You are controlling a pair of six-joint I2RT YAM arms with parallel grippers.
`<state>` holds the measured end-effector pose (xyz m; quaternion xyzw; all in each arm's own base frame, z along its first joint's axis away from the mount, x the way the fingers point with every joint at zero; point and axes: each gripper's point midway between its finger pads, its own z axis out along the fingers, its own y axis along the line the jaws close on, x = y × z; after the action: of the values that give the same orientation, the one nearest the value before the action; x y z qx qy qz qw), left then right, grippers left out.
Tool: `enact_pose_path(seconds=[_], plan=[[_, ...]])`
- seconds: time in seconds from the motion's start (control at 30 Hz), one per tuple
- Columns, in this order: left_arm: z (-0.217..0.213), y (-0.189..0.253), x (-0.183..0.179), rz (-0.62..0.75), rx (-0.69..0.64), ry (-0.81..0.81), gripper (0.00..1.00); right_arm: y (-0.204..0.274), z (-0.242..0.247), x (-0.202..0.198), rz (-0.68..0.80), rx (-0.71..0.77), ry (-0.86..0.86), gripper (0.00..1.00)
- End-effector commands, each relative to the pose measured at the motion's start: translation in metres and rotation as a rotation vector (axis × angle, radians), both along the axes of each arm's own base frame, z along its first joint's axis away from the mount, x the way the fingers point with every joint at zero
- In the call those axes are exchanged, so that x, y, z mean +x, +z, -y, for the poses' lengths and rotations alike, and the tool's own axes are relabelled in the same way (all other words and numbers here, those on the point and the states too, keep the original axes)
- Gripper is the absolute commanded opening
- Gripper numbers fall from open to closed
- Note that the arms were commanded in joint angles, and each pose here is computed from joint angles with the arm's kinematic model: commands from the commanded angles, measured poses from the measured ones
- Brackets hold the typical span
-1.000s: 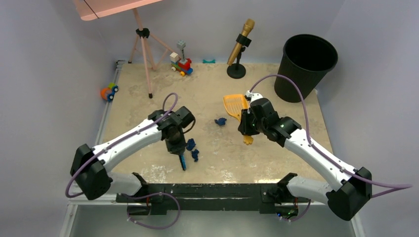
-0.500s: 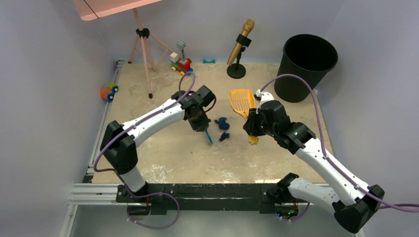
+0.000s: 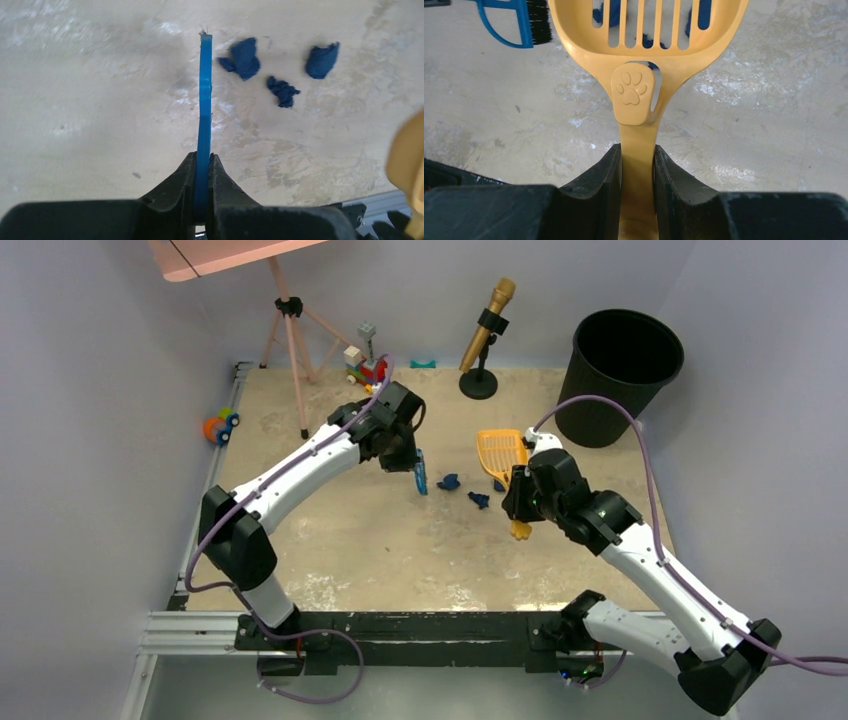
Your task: Sweep away the paper scraps from the table
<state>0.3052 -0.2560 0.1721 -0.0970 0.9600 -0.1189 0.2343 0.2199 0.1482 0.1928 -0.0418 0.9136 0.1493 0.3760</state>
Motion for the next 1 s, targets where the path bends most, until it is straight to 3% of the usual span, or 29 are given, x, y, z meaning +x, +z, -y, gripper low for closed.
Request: enact_pose_path(seconds=[0.0,0.13,0.27,0.37,0.6,0.77,0.97], plan=[[0.038,0.056,0.031,0.213,-0.127,-0.336,0.00,-0.004,0.029,0.001,-0.016,-0.079,-0.175,0.00],[0.051,0.052,0.058,0.221,-0.072,-0.460,0.00,-0.006,0.069,-0.004,-0.063,-0.188,-0.422,0.00],[0.116,0.059,0.059,0.151,-0.322,-0.647,0.00,0.001,0.081,-0.009,-0.054,-0.179,-0.505,0.00],[0.161,0.069,0.059,0.103,-0.569,-0.649,0.00,0.016,0.086,-0.012,0.008,-0.097,-0.556,0.00],[0.209,0.041,0.066,0.028,-0.675,-0.592,0.00,0.033,0.089,-0.015,0.077,0.004,-0.583,0.00],[0.206,-0.017,0.057,-0.103,-0.555,-0.545,0.00,0.032,0.086,-0.015,0.064,0.004,-0.572,0.00],[0.139,-0.062,0.042,-0.178,-0.250,-0.501,0.00,0.033,0.081,-0.015,0.064,0.028,-0.548,0.00]])
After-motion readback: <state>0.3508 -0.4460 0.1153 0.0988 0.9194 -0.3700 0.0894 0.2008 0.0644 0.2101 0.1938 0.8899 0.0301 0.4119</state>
